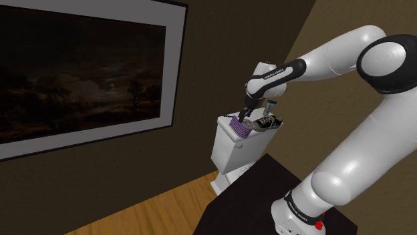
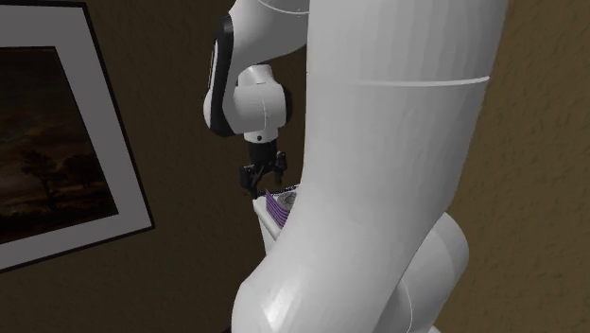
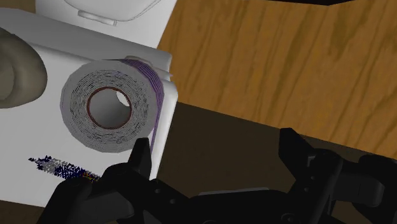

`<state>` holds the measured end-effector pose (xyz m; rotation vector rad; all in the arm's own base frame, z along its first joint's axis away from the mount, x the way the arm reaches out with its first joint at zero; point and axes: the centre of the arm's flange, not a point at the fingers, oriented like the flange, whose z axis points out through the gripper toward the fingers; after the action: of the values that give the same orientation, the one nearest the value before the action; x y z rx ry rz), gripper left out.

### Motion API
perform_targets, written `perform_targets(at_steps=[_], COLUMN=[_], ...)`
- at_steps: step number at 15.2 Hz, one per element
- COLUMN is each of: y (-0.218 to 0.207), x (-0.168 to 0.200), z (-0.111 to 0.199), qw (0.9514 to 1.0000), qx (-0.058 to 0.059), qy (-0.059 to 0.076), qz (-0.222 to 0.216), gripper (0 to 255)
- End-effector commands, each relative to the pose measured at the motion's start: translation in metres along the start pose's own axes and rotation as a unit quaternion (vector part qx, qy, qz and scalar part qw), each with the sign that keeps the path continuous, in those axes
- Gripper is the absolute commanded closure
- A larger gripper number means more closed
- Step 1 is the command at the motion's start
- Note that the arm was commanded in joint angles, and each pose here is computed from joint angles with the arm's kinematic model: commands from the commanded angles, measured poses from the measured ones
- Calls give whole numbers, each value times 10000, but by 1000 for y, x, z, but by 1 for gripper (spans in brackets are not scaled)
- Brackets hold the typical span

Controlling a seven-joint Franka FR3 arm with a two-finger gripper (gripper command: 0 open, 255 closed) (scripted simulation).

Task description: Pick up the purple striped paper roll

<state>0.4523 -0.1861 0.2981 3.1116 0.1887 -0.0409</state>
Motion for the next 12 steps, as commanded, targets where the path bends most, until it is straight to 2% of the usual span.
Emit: perform_targets(at_steps=[1, 7, 12], y=[13, 60, 59], x=[13, 42, 43], z=[17, 65, 92], qw=[10000, 9998, 9998], qx=[-19, -59, -59], qy=[48, 174, 174], qz=[19, 85, 85], gripper=[0, 0, 0])
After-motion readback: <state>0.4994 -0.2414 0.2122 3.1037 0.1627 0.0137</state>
